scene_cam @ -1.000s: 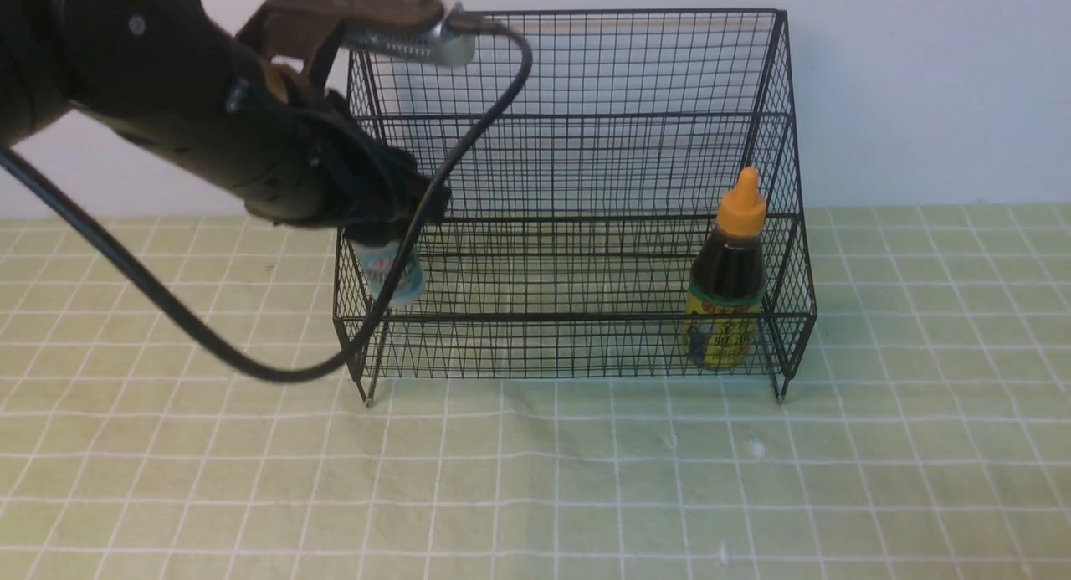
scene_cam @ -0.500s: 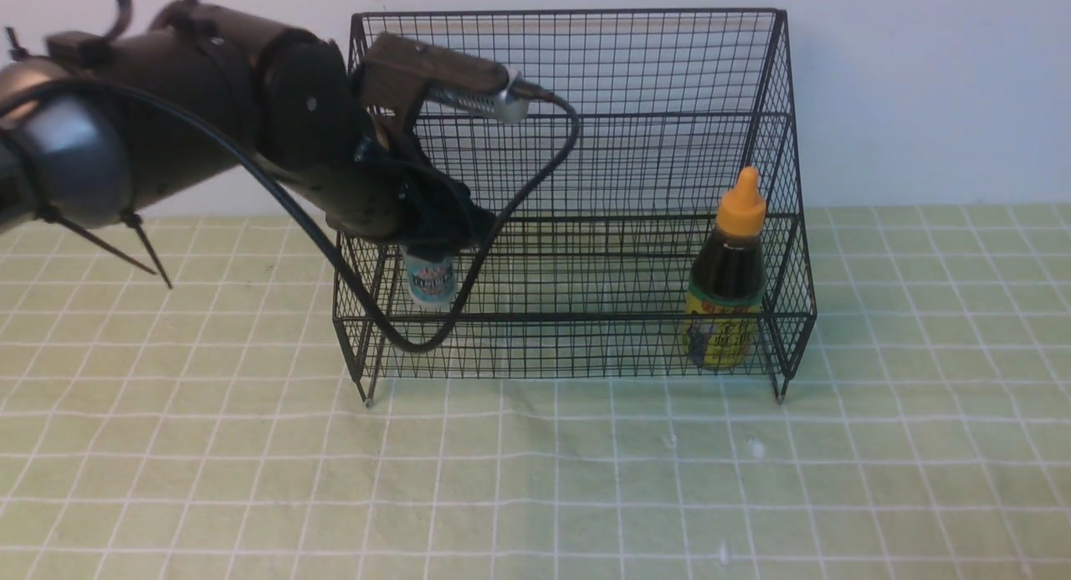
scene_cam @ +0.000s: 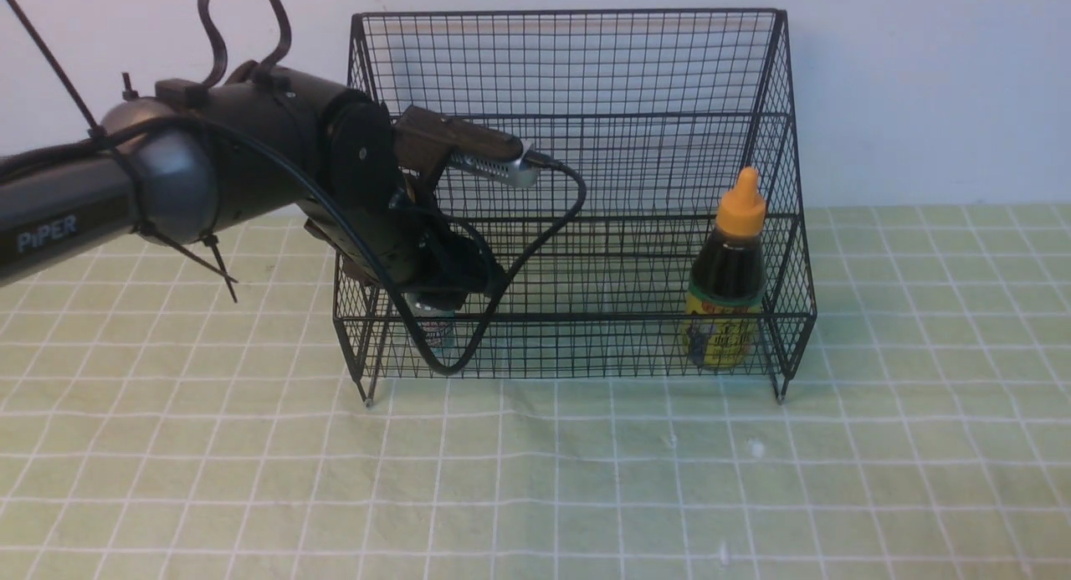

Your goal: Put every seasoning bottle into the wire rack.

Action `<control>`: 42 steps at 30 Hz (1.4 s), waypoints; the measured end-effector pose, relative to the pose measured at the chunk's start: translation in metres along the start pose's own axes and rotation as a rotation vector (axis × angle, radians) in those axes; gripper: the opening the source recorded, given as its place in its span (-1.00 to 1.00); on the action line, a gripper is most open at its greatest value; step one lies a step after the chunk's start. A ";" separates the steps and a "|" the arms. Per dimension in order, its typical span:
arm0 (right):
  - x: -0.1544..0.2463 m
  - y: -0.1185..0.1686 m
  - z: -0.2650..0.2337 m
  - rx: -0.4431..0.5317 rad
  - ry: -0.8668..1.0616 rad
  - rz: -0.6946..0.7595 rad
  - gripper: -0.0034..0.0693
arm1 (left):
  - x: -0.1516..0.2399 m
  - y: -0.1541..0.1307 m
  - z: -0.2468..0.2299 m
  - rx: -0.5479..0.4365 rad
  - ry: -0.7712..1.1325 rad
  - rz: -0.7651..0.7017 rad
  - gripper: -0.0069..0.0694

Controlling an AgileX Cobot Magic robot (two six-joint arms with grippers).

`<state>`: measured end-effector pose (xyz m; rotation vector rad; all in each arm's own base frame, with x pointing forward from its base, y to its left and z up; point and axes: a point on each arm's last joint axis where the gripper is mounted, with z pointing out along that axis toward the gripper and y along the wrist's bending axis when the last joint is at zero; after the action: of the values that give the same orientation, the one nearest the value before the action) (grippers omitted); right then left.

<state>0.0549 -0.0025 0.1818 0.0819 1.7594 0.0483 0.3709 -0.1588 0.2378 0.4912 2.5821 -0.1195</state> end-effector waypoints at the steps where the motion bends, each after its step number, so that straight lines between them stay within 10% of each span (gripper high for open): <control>1: 0.000 0.000 0.000 0.000 0.000 0.000 -0.95 | 0.000 0.000 0.000 0.000 0.003 0.000 0.15; 10: 0.000 0.000 0.000 0.000 0.000 0.000 -0.95 | -0.012 0.003 -0.035 -0.029 0.009 0.019 0.33; 21: 0.000 0.000 0.000 0.000 0.000 0.000 -0.95 | -0.012 0.016 -0.202 -0.119 -0.200 0.029 -0.75; 31: 0.000 0.000 0.000 0.000 0.000 0.000 -0.95 | 0.110 0.027 -0.355 -0.111 -0.661 -0.155 -0.84; 42: 0.000 0.000 0.000 0.000 0.000 0.000 -0.95 | 0.213 0.023 -0.308 -0.035 -0.884 -0.155 -0.84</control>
<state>0.0549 -0.0025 0.1818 0.0819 1.7594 0.0483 0.0646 -0.0151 0.3994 0.1569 1.7429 -0.2732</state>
